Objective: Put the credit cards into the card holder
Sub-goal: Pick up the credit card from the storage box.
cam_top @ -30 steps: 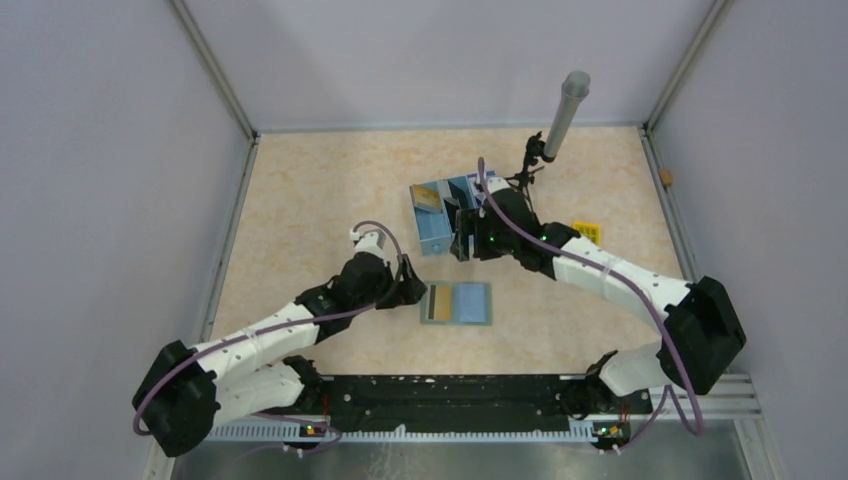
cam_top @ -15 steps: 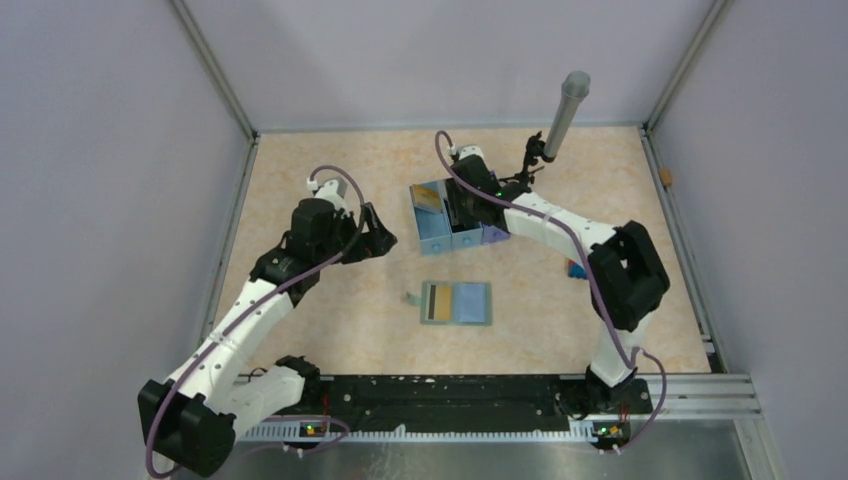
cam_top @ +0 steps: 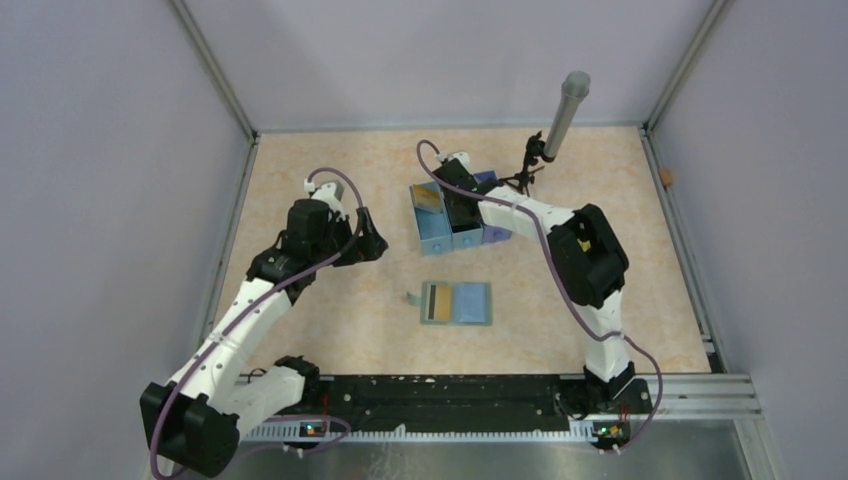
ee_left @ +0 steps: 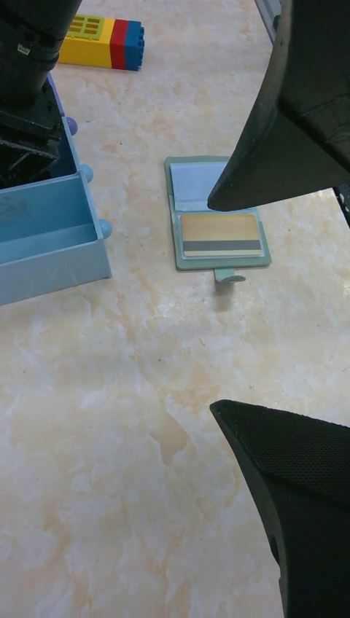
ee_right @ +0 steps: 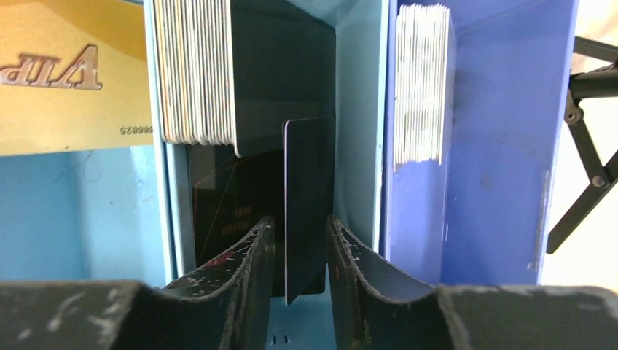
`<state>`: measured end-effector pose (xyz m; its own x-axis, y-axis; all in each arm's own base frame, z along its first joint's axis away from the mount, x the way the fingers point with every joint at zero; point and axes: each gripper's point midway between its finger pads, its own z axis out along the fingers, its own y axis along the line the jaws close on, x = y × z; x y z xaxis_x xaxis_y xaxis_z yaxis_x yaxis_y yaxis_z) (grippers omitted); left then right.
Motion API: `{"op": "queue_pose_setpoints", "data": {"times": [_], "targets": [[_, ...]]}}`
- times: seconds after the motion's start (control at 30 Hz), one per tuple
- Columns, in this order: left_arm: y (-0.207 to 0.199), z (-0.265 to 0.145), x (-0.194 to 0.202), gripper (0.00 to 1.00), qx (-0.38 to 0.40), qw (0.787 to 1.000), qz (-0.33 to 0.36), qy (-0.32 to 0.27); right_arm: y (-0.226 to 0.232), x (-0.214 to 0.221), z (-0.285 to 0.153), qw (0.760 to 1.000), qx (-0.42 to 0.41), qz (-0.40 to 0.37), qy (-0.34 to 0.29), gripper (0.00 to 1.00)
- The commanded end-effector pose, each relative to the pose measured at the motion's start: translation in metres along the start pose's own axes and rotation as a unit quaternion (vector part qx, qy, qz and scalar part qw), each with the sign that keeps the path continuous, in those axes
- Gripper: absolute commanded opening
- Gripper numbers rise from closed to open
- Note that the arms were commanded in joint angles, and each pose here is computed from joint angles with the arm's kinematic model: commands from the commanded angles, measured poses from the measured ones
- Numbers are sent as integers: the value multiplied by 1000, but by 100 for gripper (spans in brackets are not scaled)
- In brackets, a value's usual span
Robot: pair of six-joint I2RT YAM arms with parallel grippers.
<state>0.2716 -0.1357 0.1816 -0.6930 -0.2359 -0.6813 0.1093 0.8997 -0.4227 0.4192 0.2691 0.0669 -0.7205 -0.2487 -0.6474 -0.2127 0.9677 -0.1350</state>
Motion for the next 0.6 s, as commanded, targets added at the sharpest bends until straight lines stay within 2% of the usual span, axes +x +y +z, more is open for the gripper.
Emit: {"op": "queue_pose_setpoints", "data": {"times": [0.0, 0.2, 0.4, 0.57], "targets": [[3, -3, -4, 99, -3, 1000, 10, -11, -6, -19, 8, 999, 35, -3, -21, 28], [4, -1, -2, 99, -3, 1000, 6, -11, -10, -33, -1, 998, 43, 4, -39, 1], [-2, 1, 5, 99, 20, 1000, 5, -2, -21, -59, -37, 995, 45, 23, -80, 0], [-17, 4, 11, 99, 68, 997, -25, -4, -31, -75, -79, 991, 26, 49, -123, 0]]}}
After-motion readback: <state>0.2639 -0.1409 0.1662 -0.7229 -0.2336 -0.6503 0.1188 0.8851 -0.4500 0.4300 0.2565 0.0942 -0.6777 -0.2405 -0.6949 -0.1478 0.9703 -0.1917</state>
